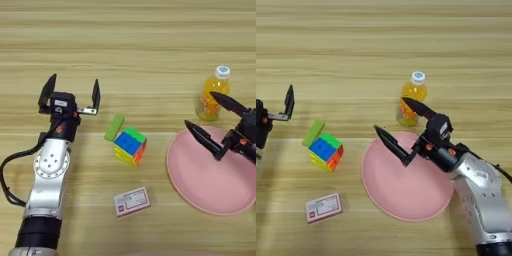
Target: Move the objects on the table
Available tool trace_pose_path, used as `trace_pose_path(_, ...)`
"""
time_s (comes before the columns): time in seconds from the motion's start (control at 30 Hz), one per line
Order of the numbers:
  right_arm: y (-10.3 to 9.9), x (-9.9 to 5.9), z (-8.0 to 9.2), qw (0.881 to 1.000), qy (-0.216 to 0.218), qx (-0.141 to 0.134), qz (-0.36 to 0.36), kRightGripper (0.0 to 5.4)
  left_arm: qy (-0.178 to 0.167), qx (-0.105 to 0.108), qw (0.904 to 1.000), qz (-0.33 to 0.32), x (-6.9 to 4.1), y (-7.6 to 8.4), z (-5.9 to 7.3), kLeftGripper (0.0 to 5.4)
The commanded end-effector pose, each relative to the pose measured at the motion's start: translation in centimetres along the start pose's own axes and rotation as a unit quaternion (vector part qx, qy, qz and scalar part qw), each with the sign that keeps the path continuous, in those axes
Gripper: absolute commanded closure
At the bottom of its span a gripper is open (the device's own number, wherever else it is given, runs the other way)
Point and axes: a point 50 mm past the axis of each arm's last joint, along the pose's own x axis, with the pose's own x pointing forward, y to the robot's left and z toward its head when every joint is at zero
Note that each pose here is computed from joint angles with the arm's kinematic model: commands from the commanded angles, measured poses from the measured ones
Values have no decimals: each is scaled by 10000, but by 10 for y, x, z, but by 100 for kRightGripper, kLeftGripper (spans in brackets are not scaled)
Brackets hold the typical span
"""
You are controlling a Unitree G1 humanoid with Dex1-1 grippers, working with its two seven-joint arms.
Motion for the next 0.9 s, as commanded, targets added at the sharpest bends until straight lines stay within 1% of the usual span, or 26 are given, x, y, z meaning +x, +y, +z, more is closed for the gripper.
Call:
trace_pose_path(0.03,4,-2,2,9996,133,26,237,5,142,-11,9999,-66,-3,1,-2,0)
trace_pose_path(0.17,9,-11,-4,9997,205,80,-89,5,223,-19,9997,-107,-10,5,-1,0)
trace_pose_path(0.33,20,-18,-7,9990,219,140,-371,5,366,-98,9985,-388,-23,5,1,0)
trace_pose_path(0.43,26,-21,-8,9986,265,104,-453,5,479,-284,9949,-836,-36,3,3,0)
trace_pose_path(0.5,28,-21,-6,9984,248,100,-501,5,547,-416,9925,-1015,-43,5,6,0)
trace_pose_path(0.53,28,-20,-5,9983,231,100,-523,5,606,-508,9909,-1093,-46,7,7,0)
trace_pose_path(0.6,28,-21,-3,9982,222,92,-543,5,718,-604,9869,-1309,-53,9,8,0)
trace_pose_path(0.77,28,-21,-2,9981,253,31,-568,5,999,-680,9743,-1899,-70,9,6,0)
trace_pose_path(0.9,26,-19,1,9973,163,-63,-711,5,1039,-789,9638,-2326,-77,4,9,0)
